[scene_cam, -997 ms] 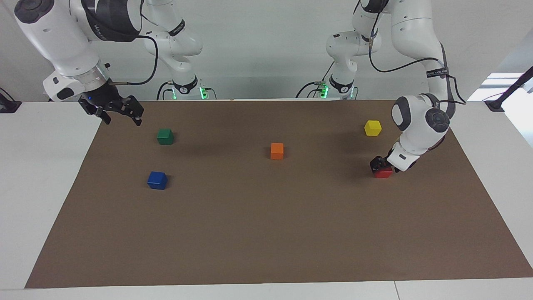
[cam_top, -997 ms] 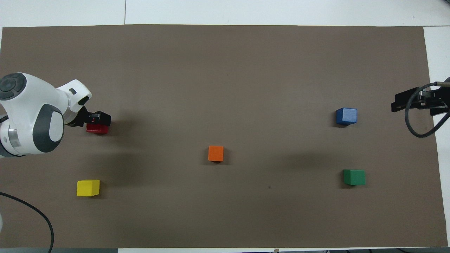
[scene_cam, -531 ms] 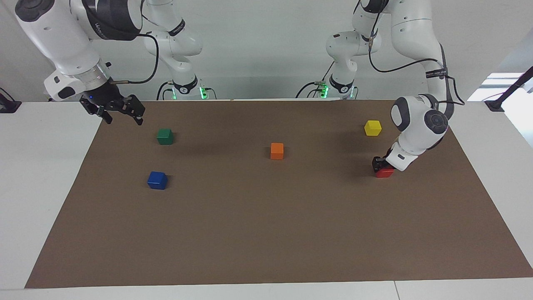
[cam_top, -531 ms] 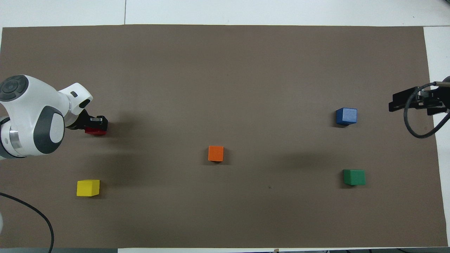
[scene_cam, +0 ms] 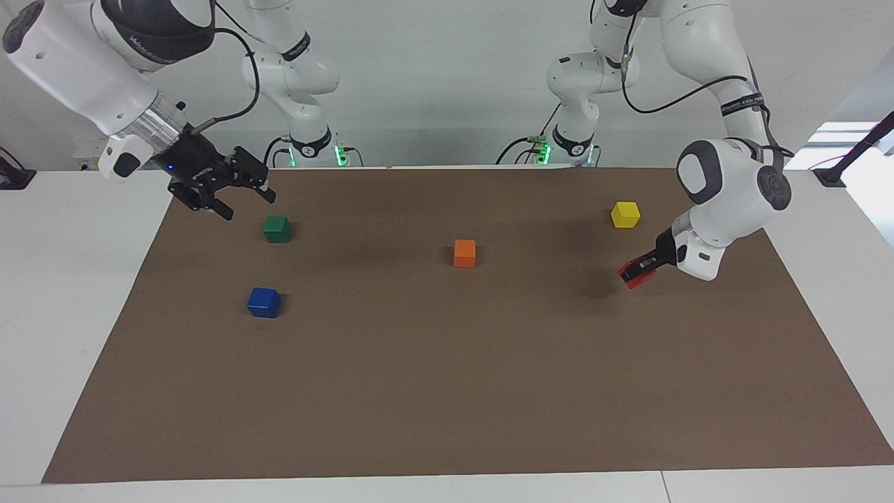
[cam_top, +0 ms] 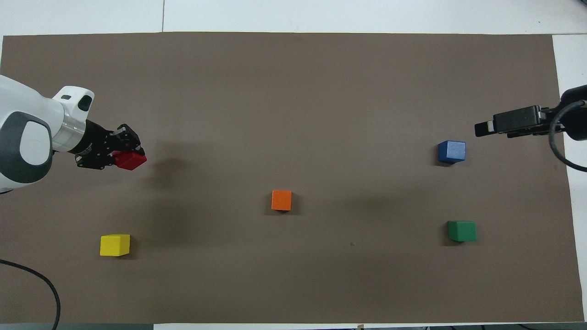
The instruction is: Transfer red block to right arm and stack on blue block
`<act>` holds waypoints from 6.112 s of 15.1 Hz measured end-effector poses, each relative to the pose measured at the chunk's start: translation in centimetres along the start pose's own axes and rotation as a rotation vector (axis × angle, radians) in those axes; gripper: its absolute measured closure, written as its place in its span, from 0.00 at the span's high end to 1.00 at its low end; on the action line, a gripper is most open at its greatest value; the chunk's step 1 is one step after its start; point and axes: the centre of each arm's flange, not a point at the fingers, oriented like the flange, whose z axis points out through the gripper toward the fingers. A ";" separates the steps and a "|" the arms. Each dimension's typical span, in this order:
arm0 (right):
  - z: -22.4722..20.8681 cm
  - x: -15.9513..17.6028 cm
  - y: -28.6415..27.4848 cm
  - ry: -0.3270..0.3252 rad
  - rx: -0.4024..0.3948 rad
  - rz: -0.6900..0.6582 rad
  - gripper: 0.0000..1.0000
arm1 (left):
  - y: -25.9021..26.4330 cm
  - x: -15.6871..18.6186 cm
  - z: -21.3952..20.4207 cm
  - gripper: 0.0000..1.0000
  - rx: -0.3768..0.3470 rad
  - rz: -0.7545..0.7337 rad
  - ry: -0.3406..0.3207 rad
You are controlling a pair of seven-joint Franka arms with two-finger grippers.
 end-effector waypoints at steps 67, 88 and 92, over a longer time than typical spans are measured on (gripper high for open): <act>34.9 -0.1 -4.2 0.019 1.483 0.136 0.58 | 23.4 -29.4 4.3 0.55 -0.688 -1.057 -0.525; 21.2 2.4 -6.4 0.038 0.892 0.184 0.58 | 6.4 -12.5 -0.5 1.00 -0.572 -0.883 -0.442; 11.7 2.2 -6.2 0.024 0.509 0.262 0.58 | 2.1 -9.7 -2.3 1.00 -0.464 -0.674 -0.268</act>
